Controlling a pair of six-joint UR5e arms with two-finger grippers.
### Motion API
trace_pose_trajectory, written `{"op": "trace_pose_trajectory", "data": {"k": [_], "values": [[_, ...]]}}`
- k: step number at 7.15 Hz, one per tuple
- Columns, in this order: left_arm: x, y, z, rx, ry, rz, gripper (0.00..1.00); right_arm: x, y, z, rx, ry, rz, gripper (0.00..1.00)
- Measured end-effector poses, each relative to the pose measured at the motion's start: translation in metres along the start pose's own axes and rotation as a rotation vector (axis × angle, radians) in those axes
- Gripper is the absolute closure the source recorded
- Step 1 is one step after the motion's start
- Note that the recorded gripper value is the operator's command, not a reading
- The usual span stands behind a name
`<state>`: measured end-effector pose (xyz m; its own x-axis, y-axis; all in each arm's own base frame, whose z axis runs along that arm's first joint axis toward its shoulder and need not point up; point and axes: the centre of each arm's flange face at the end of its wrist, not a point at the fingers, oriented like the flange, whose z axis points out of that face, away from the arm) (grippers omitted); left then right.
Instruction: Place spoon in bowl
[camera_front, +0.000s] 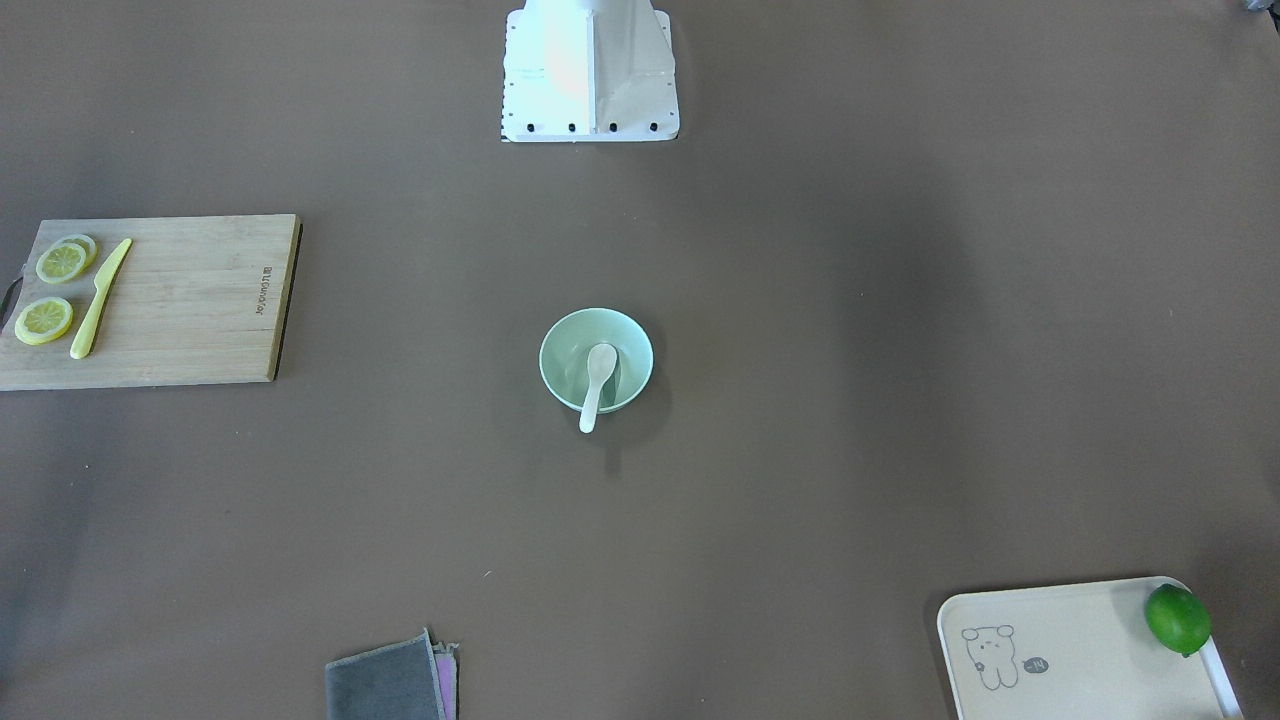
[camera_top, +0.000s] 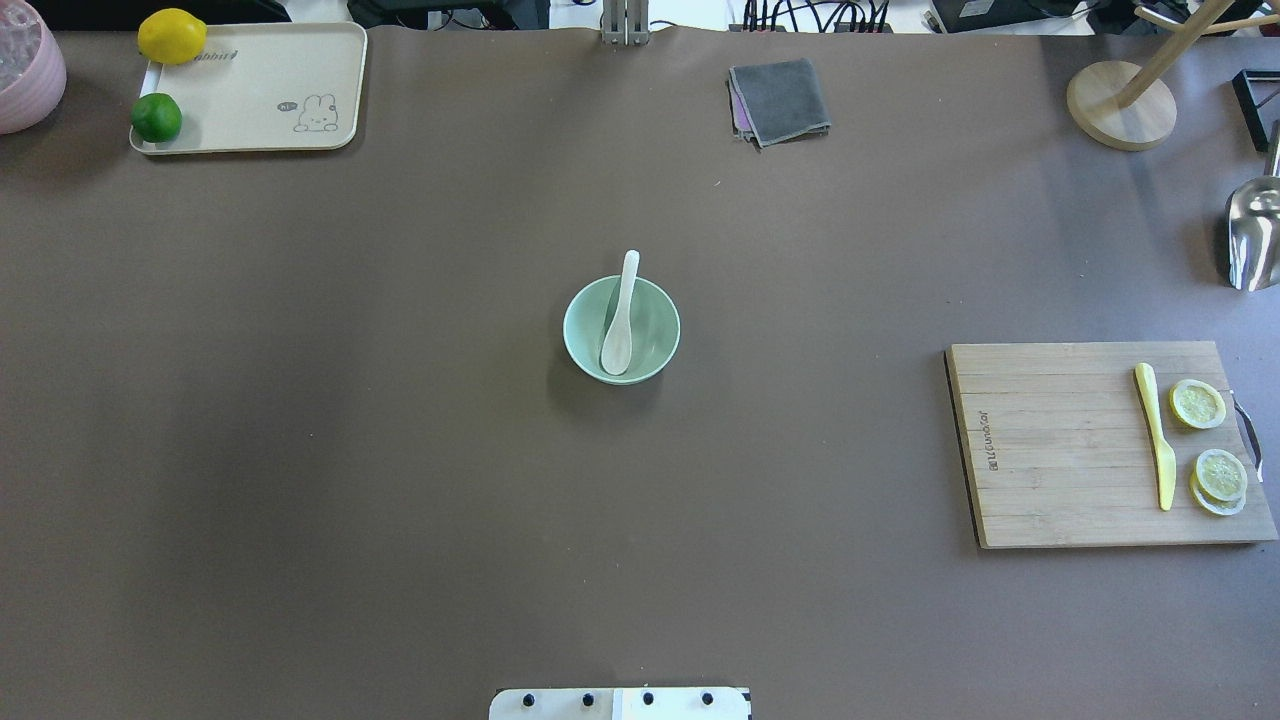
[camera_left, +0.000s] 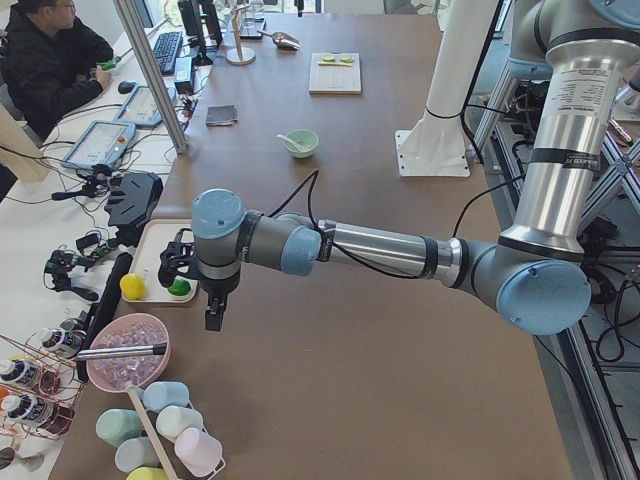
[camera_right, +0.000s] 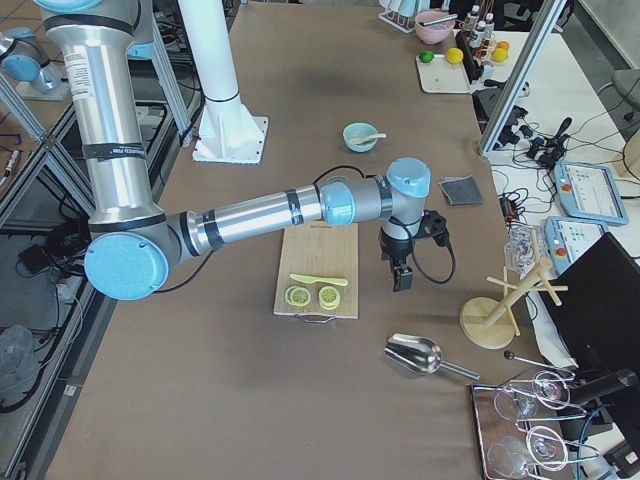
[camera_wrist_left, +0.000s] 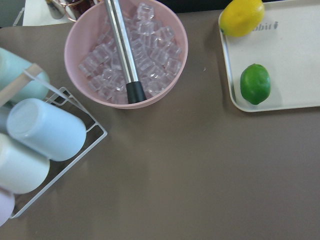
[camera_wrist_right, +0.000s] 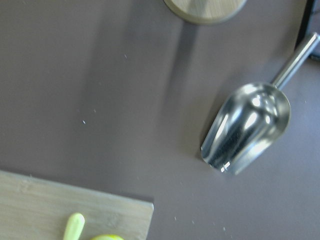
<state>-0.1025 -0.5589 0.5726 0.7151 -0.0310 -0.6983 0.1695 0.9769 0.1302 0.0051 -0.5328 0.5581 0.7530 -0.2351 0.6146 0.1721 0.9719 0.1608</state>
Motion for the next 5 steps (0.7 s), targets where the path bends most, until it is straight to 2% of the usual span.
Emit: {"op": "trace_pose_trajectory", "data": {"k": [2, 5], "values": [[-0.015, 0.025, 0.001, -0.02, 0.012, -0.03, 0.02, 0.039, 0.055, 0.018, -0.053, -0.063, 0.054, 0.0], [-0.018, 0.036, 0.01, -0.04, 0.014, -0.037, 0.02, 0.057, 0.078, 0.021, -0.064, -0.075, 0.111, 0.0]]}}
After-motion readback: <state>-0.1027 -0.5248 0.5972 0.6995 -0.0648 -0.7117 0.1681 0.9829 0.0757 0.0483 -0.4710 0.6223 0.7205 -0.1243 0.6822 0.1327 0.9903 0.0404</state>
